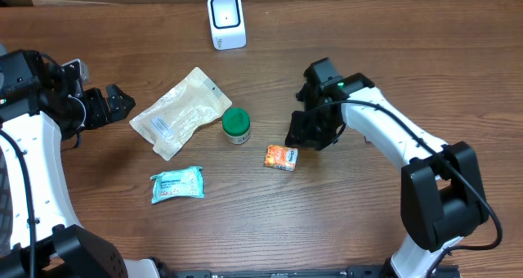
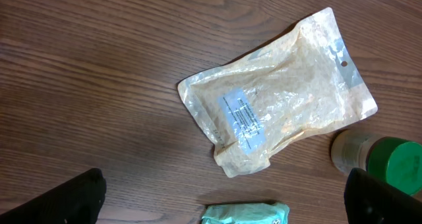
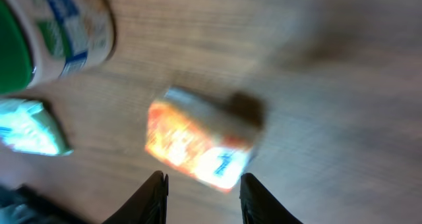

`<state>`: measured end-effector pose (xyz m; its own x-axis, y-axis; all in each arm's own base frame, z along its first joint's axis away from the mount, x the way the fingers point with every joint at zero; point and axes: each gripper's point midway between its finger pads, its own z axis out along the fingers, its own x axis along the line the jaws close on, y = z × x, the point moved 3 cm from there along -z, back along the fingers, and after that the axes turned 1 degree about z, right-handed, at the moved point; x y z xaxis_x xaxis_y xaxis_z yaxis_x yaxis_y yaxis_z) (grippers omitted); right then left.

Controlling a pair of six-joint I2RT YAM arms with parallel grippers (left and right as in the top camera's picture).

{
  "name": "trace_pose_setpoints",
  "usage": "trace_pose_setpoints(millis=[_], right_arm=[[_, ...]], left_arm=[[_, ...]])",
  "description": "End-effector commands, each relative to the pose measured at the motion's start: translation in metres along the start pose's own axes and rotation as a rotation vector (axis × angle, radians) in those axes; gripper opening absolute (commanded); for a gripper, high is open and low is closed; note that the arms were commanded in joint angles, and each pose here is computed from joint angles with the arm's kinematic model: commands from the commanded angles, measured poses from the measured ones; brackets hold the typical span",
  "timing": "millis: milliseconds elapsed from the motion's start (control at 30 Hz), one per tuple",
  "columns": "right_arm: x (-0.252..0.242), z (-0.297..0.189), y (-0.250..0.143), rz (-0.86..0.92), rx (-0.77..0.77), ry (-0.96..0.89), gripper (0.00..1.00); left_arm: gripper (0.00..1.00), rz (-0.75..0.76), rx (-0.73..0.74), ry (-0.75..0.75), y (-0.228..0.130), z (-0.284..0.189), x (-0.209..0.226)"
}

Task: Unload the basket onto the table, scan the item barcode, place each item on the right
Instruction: 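Move the right gripper left over the small orange box, then lower the right gripper onto the orange box and close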

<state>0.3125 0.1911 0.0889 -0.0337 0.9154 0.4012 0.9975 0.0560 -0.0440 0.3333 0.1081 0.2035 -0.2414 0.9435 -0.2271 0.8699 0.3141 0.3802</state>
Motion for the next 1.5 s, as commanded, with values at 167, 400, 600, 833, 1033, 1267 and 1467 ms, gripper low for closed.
trace_pose_setpoints(millis=[167,400,600,833,1033,1267,1467], right_arm=[[-0.011,0.009,0.005,-0.426,-0.031,-0.001,0.38],[-0.010,0.015,-0.001,-0.513,-0.016,0.038,0.38],[-0.014,0.029,0.000,-0.517,0.014,0.049,0.37],[-0.022,0.048,-0.004,-0.493,0.073,0.061,0.29],[-0.019,0.049,-0.005,-0.471,0.079,0.088,0.15],[-0.016,0.048,-0.011,-0.390,0.108,0.113,0.04],[-0.002,0.044,-0.021,-0.285,0.153,0.216,0.04]], left_arm=[[1.00,-0.001,-0.011,-0.006,0.001,-0.003,-0.004],[1.00,-0.001,-0.011,-0.006,0.001,-0.003,-0.004],[1.00,-0.001,-0.011,-0.006,0.001,-0.003,-0.004],[1.00,-0.001,-0.011,-0.006,0.001,-0.003,-0.004],[1.00,-0.001,-0.011,-0.006,0.001,-0.003,-0.004],[1.00,-0.001,-0.011,-0.006,0.001,-0.003,-0.004],[1.00,-0.001,-0.011,-0.006,0.001,-0.003,-0.004]])
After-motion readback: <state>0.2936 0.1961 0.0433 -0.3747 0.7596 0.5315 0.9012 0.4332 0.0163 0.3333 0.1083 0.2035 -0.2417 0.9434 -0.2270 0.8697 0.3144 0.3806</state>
